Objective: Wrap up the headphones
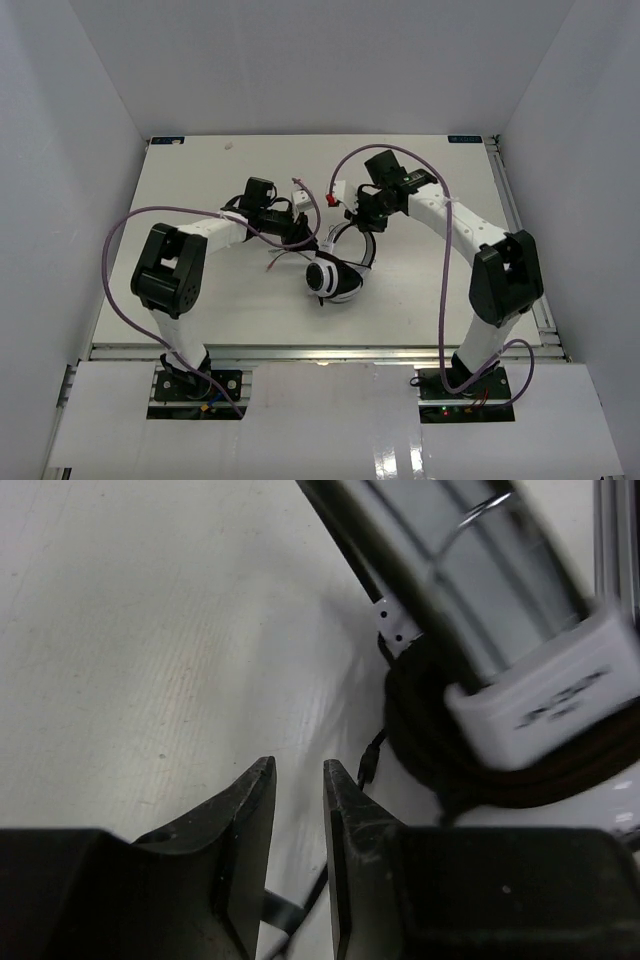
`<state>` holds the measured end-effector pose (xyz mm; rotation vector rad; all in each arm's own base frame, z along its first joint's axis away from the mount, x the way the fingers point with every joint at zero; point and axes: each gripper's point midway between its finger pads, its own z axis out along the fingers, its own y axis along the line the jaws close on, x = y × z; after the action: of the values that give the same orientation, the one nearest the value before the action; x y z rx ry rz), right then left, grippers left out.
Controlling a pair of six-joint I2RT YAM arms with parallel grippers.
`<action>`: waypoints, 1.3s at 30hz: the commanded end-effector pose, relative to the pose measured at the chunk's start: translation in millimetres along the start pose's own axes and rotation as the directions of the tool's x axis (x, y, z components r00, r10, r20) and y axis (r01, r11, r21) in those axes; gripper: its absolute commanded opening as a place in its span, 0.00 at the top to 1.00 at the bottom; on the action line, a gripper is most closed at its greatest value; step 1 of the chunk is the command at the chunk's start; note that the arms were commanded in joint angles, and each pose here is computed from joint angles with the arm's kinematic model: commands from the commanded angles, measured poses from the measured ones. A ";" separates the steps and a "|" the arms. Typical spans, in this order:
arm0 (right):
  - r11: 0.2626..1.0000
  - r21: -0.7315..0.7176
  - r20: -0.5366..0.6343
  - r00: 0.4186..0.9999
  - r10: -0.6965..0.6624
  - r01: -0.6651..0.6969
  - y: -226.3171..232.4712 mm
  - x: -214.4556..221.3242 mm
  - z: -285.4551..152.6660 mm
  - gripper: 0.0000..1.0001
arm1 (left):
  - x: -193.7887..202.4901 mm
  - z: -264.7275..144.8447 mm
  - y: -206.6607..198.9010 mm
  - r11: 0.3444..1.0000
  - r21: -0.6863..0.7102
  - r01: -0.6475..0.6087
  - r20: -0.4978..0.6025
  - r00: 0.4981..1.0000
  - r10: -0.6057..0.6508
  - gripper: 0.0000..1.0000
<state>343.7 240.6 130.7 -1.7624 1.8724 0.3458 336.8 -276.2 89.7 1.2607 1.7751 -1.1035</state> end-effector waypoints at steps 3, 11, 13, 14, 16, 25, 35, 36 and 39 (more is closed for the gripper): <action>0.989 0.146 -0.129 0.990 0.050 -0.030 -40.9 0.0 16.0 0.92 | 9.9 1.6 19.8 0.997 -0.041 0.065 -0.070 0.995 -0.067 0.64; 0.984 0.149 -0.082 0.991 0.108 -0.095 -57.3 -21.1 30.9 0.82 | 23.1 -24.7 72.2 0.938 -0.298 0.176 -0.102 0.971 -0.214 0.64; 0.990 0.112 -0.063 0.994 0.093 -0.086 -49.5 -27.6 32.8 0.79 | 17.4 -40.6 83.2 0.907 -0.381 0.179 -0.077 0.971 -0.224 0.64; 0.992 0.099 -0.056 0.995 0.080 -0.075 -44.5 -31.8 32.6 0.79 | 16.6 -47.9 88.1 0.891 -0.415 0.183 -0.067 0.971 -0.230 0.64; 0.995 0.081 -0.047 0.997 0.055 -0.051 -35.7 -37.7 32.1 0.79 | 14.3 -62.9 96.8 0.849 -0.493 0.189 -0.042 0.970 -0.240 0.62; 0.998 0.065 -0.062 0.998 0.006 -0.002 -17.3 -41.4 28.9 0.59 | -1.9 -126.5 104.7 0.657 -0.716 0.236 0.079 0.962 -0.261 0.57; 0.973 0.183 0.040 0.990 0.137 -0.142 -32.6 -50.4 -28.2 0.15 | -74.5 -188.7 37.5 0.587 -0.736 0.338 0.334 0.935 -0.120 0.45; 0.963 0.172 0.090 0.976 0.196 -0.209 -27.9 -55.0 -34.8 0.04 | -75.6 -186.4 25.8 0.605 -0.702 0.375 0.371 0.918 -0.138 0.42; 0.884 0.232 0.265 0.901 0.344 -0.406 -25.0 -64.6 -80.3 0.10 | -104.5 -192.1 -27.0 0.699 -0.596 0.394 0.484 0.872 -0.079 0.19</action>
<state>366.2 263.1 160.3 -1.5140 2.0082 0.2478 377.6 -126.7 215.7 0.3530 1.9251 -0.4403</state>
